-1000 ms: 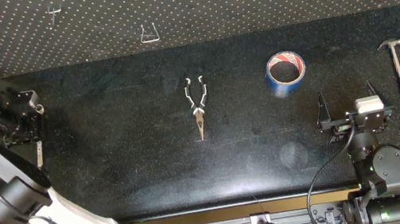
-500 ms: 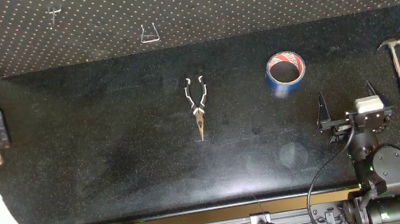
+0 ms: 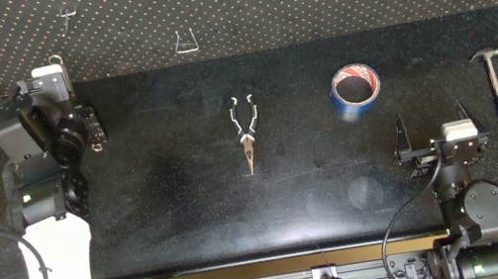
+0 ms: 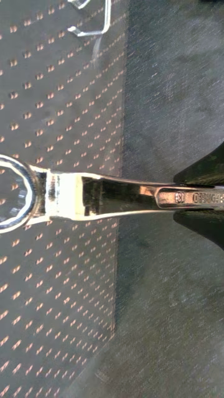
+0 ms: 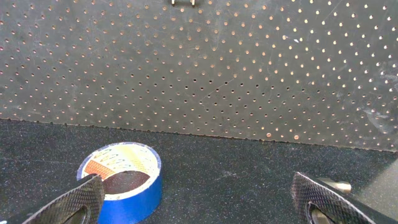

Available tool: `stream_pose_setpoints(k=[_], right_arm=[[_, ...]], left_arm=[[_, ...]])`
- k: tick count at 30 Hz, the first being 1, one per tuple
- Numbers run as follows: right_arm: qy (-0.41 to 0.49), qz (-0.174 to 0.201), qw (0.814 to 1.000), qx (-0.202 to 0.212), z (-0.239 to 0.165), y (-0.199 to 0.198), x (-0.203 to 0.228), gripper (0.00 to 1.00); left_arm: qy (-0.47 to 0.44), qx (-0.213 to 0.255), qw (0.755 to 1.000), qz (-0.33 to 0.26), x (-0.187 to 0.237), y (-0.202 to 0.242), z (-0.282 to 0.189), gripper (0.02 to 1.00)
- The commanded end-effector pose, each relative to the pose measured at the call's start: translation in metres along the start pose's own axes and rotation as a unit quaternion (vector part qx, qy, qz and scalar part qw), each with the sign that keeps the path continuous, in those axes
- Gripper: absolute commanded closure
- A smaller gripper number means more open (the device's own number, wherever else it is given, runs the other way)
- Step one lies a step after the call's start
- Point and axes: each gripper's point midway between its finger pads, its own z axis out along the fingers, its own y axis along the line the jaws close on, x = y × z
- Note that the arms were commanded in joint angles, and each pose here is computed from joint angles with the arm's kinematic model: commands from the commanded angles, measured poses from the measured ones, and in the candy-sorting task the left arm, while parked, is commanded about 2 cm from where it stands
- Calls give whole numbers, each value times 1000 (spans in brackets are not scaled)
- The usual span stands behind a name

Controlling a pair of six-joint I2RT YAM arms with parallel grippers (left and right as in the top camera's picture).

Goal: Place Tools Onto Pegboard

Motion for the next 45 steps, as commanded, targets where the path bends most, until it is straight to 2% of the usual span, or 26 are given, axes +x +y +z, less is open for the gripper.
stream_pose_setpoints(k=[1, 7, 12, 14, 17, 20, 39, 40, 42, 43, 44, 45], right_arm=[[-1, -7, 1000, -1, 0, 1, 0, 25], [-1, -7, 1000, -1, 0, 1, 0, 25], [-1, -7, 1000, -1, 0, 1, 0, 25], [-1, -7, 1000, -2, 0, 1, 0, 25], [-1, -7, 1000, -1, 0, 1, 0, 25], [-1, -7, 1000, -2, 0, 1, 0, 25], [-1, -7, 1000, -1, 0, 1, 0, 25], [-1, -7, 1000, -2, 0, 1, 0, 25], [-1, -7, 1000, -2, 0, 1, 0, 25], [-1, -7, 1000, -1, 0, 1, 0, 25], [-1, -7, 1000, -1, 0, 1, 0, 25], [-1, -7, 1000, -1, 0, 1, 0, 25]], left_arm=[[-36, -32, 999, -5, -7, 9, 3, 987], [-60, -18, 998, 1, -19, 5, 21, 991], [-50, 27, 998, 42, -15, -34, 34, 989], [-45, 17, 998, 43, -13, -33, 37, 987], [-49, -32, 998, 35, -16, -16, 37, 987], [-49, -60, 997, 7, -16, -6, 36, 987], [-49, -60, 997, 7, -12, -7, 72, 989], [-55, -60, 997, 7, -14, -7, 75, 961], [-66, -63, 996, 5, -17, -4, 82, 741], [-67, -65, 996, 3, -17, -3, 84, 560], [-67, -67, 995, 2, -17, -1, 84, 209], [-69, -67, 995, 3, -19, -1, 78, 23]])
